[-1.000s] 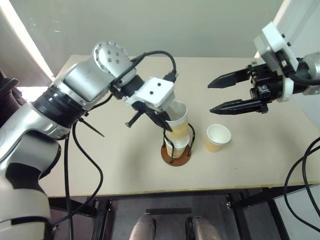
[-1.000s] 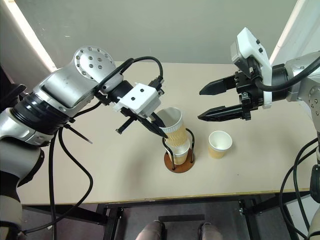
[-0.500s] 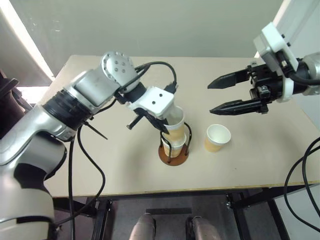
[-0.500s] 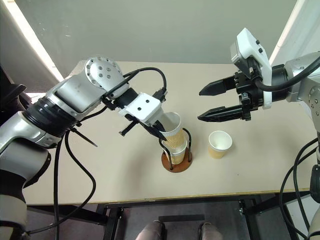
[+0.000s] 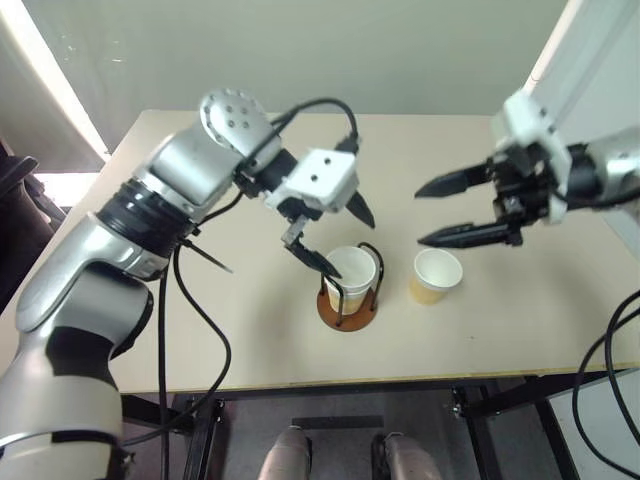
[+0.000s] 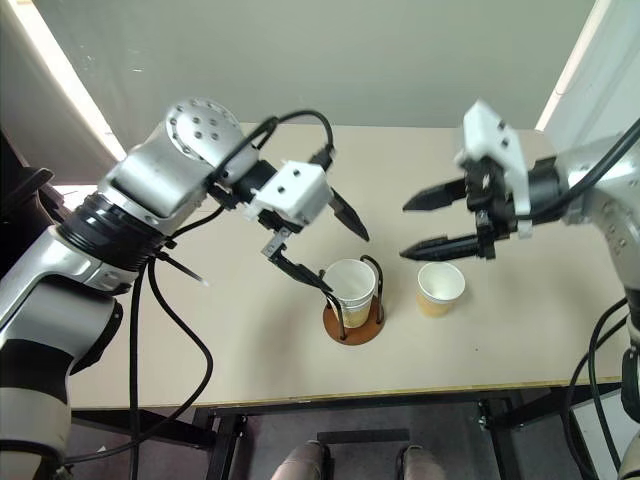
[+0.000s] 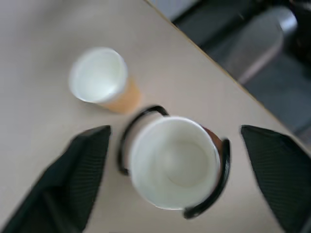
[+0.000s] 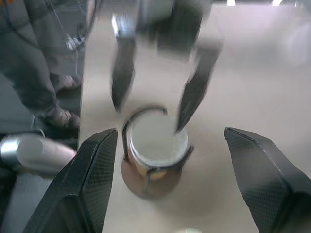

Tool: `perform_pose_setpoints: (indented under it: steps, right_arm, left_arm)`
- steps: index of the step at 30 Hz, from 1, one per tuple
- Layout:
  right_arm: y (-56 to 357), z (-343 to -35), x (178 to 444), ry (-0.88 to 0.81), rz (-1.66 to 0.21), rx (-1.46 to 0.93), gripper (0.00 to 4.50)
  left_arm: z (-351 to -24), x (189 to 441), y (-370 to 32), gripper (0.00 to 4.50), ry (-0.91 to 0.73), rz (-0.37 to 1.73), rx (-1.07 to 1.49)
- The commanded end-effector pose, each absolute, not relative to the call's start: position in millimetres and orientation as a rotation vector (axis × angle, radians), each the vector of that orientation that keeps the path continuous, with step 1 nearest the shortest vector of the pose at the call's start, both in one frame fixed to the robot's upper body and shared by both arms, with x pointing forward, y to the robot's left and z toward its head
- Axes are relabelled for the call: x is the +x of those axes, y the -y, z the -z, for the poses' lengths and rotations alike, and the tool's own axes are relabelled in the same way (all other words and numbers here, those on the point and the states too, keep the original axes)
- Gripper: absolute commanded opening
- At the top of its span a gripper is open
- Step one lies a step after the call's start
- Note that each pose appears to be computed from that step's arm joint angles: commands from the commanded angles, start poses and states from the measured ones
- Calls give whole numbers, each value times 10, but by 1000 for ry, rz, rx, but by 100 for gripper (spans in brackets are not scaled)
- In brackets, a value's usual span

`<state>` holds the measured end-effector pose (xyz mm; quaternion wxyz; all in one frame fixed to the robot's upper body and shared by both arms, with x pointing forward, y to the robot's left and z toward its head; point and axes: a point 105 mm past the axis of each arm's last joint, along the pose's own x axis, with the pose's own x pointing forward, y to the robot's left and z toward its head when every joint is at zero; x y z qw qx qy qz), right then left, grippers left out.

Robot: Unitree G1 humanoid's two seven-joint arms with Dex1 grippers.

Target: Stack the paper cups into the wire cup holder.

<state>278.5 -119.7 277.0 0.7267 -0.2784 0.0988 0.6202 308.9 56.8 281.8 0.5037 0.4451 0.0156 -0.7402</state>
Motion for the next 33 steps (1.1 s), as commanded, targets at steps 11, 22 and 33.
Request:
perform_pose_setpoints:
  steps: [11,22,33]
  right_arm:
    - [1395,-2146,3046,-321,-1332,-989,363]
    - [1610,-1820,3314,-431,-1301,-1154,363]
    - [1499,-1794,3362,-411,-1336,-1174,162]
  left_arm:
    - [-3012,3221,-1050,446,-8,1491,987]
    - [-2997,3175,-1321,446,-40,1327,900]
    - [-2940,3132,-1508,450,-78,1246,870]
